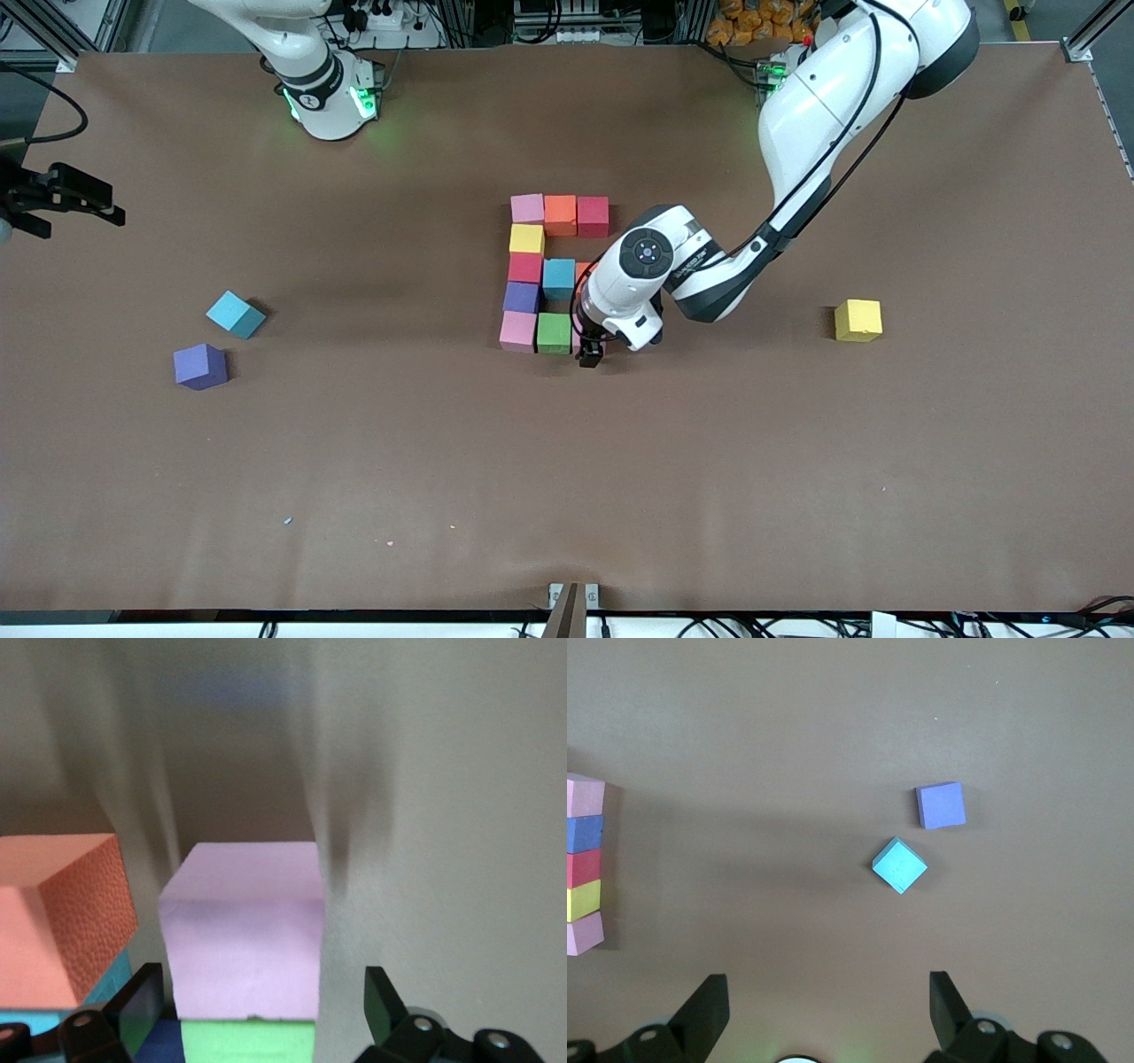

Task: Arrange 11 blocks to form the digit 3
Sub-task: 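Lower the pink cube beside the green cube with the left gripper, then open the left gripper and lift it off the pink cube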

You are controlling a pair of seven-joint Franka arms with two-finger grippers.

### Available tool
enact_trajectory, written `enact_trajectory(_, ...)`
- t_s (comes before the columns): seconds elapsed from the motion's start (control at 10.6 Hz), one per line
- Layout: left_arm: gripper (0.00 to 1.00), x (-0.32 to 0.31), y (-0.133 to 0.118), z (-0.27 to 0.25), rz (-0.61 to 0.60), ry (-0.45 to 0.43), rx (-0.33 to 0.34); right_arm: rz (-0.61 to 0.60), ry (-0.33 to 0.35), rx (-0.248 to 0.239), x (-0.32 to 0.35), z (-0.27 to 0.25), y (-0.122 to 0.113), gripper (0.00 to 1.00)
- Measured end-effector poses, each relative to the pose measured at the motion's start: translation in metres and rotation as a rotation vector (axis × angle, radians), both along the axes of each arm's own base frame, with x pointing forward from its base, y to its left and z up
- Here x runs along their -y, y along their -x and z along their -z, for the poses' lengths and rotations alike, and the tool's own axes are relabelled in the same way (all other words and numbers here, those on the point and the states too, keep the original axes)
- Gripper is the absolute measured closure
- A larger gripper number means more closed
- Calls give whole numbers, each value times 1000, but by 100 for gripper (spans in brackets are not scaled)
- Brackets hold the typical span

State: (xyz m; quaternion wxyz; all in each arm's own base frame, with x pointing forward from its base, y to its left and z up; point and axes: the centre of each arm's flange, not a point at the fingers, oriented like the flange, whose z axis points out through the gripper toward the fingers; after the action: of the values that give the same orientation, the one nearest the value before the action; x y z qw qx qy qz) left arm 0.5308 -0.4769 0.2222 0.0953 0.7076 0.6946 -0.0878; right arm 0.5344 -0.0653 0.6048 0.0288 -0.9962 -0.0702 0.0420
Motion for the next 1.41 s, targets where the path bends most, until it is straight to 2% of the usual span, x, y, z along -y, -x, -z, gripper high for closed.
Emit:
enact_trajectory(0.19, 0, 1, -4, -33, 5, -2, 39, 0, 0, 0, 0, 0, 0, 0)
enact_trajectory(0.47, 0, -12, -15, -98, 100, -44, 130, -3, 0, 0, -2, 0, 0, 0)
enact_trajectory(0.85, 0, -44, -30, -169, 275, -112, 246, -7, 0, 2, -4, -1, -1, 0)
enact_trajectory(1.22, 0, -63, -23, -225, 475, -207, 308, -8, 1, 2, -4, -1, -1, 0)
enact_trajectory(1.41, 0, -89, -30, -249, 568, -258, 331, -9, 1, 2, -5, -1, -1, 0)
